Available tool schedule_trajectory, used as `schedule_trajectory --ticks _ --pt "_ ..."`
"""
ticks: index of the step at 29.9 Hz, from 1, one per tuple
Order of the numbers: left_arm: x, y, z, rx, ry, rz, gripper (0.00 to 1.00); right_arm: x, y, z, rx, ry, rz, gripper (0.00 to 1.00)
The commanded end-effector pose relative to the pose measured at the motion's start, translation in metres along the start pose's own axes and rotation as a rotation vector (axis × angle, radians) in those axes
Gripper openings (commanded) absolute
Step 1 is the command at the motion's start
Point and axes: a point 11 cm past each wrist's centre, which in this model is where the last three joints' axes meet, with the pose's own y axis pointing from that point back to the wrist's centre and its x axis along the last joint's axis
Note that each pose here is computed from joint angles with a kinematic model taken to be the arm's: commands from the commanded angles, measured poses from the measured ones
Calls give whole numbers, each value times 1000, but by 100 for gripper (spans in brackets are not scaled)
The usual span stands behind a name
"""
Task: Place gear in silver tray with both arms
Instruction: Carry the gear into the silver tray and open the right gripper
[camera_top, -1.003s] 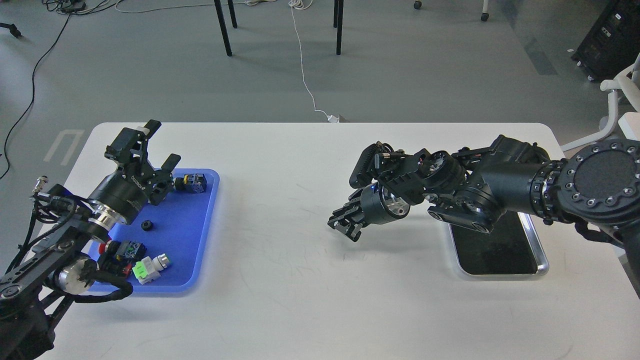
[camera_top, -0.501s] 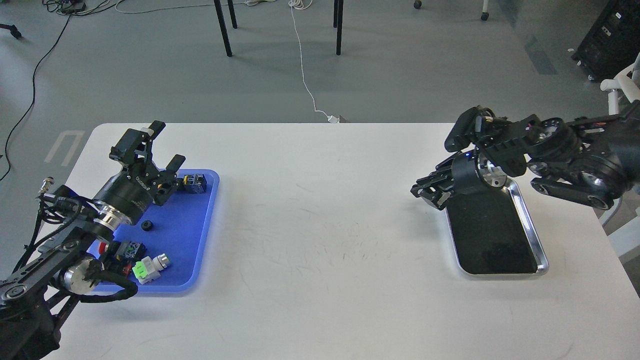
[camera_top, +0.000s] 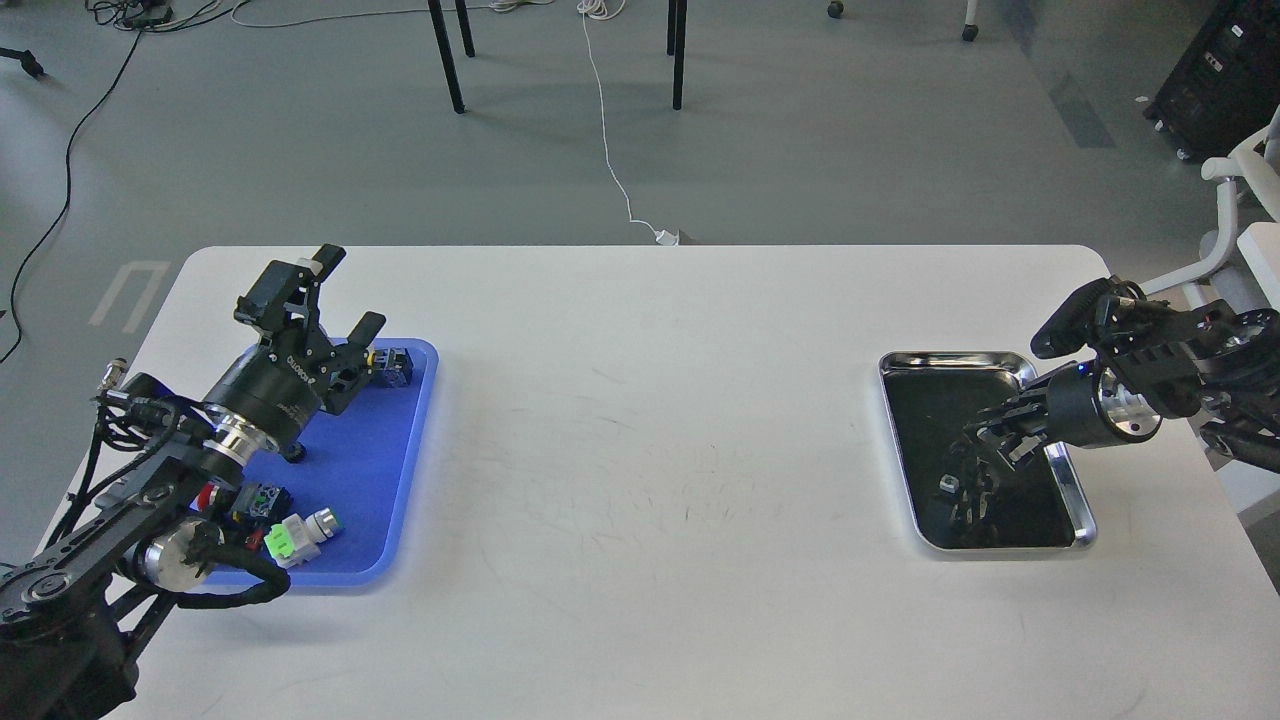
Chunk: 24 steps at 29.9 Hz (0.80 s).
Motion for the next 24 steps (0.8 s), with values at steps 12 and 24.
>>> schedule_trajectory --ticks 12,24 --pt "-2 -1 -1 -2 7 -3 98 22 -15 1 -26 57 15 19" --pt "-3 -1 2 -7 2 -8 98 23 -14 0 -19 38 30 85"
